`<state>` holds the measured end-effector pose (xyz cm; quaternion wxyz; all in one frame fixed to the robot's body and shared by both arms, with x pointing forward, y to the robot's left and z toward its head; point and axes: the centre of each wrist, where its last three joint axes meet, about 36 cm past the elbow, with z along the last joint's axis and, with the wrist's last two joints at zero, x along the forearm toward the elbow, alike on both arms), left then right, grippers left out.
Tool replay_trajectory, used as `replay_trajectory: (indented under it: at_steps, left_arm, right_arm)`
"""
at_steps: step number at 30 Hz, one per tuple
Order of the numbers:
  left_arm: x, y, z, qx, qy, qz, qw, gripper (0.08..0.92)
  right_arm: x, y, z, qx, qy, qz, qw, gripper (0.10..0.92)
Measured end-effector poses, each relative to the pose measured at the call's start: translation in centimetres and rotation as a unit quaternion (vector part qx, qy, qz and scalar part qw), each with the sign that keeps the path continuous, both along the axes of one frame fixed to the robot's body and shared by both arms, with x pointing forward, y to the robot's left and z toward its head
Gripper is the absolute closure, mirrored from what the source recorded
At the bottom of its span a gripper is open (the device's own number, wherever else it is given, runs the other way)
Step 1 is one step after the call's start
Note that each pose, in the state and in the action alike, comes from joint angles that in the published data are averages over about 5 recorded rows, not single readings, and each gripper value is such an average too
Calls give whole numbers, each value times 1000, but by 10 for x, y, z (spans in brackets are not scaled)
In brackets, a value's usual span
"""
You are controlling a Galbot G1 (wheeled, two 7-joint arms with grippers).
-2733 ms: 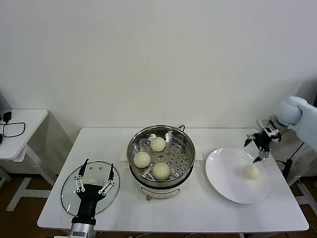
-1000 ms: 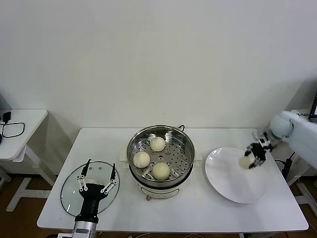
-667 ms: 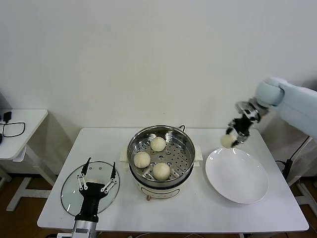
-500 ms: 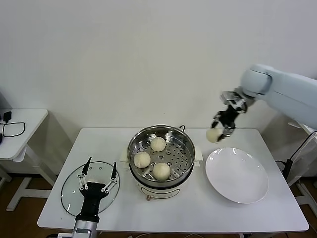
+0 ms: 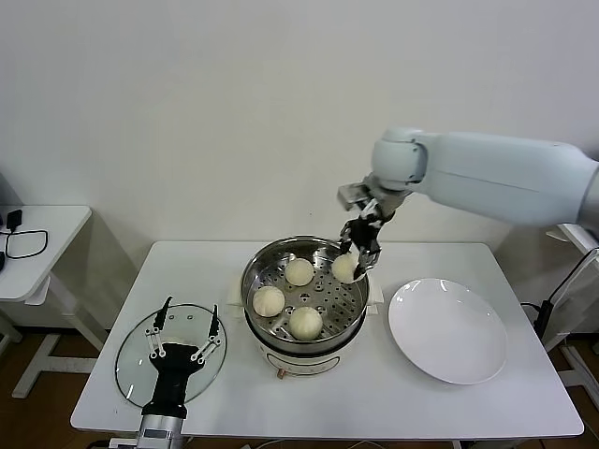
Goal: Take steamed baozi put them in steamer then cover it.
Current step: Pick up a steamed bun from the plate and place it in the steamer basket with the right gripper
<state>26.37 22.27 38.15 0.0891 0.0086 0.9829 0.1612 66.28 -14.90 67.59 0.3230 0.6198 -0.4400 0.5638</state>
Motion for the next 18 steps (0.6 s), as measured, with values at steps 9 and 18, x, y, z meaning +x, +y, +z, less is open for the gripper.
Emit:
replay_trajectory:
  at_steps: [9, 18]
  left_arm:
    - [1, 3, -2, 3, 1, 4, 1000, 177]
    - [1, 4, -2, 4, 0, 8, 1000, 177]
  right_arm:
    - [0, 28, -33, -19, 6, 11, 1000, 404]
    - [0, 39, -60, -35, 6, 16, 999, 352]
